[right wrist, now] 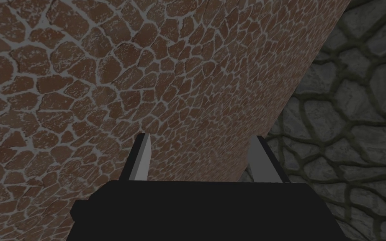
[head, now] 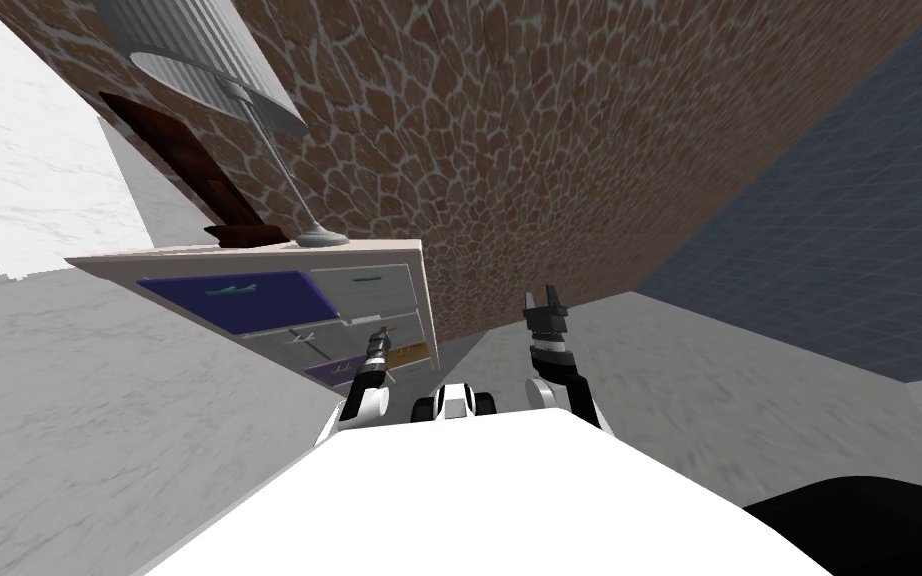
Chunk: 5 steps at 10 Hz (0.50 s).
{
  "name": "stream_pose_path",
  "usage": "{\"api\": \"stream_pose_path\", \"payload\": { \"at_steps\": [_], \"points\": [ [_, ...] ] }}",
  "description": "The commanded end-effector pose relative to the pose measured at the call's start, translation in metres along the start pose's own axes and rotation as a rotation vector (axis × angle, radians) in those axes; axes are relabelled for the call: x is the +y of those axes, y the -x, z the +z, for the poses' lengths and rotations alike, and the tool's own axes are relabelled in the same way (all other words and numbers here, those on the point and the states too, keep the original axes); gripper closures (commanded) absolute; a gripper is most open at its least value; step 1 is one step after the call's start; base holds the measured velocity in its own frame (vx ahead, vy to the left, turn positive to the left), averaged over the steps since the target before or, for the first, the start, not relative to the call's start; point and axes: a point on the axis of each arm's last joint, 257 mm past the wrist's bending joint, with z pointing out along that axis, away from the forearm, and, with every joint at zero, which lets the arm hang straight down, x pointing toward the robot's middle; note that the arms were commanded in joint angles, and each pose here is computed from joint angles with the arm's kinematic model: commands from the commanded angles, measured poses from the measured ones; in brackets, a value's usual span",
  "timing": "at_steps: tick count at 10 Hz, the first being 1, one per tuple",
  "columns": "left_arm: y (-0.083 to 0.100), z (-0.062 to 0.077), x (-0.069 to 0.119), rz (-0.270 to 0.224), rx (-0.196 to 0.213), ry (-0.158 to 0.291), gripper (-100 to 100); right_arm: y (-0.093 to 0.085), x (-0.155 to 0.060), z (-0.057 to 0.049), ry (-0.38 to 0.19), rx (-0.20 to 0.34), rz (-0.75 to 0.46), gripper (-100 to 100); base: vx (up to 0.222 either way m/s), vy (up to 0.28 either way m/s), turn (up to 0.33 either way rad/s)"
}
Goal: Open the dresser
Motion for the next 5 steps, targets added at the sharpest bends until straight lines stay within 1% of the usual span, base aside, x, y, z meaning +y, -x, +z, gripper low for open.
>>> {"api": "stream_pose_path", "payload": {
  "at_steps": [1, 2, 3, 5],
  "points": [
    [-0.0006, -0.0027, -0.0054, 0.000, 0.003, -0.005, 100, 0.0000, 0.0000, 0.0000, 0.000, 0.000, 0.000, 0, -0.220, -0.058, 0.004],
    [-0.0008, -0.0032, 0.0003, 0.000, 0.002, 0.007, 100, 0.0000, 0.0000, 0.0000, 0.000, 0.000, 0.000, 0, -0.105, -0.035, 0.002],
    [-0.0010, -0.0073, 0.0002, 0.000, 0.004, 0.009, 100, 0.0000, 0.0000, -0.0001, 0.000, 0.000, 0.000, 0, -0.139, -0.022, 0.004],
    [-0.0013, -0.0096, -0.0040, 0.000, 0.006, 0.000, 100, 0.0000, 0.0000, 0.0000, 0.000, 0.000, 0.000, 0, -0.194, -0.048, 0.010]
  ]
}}
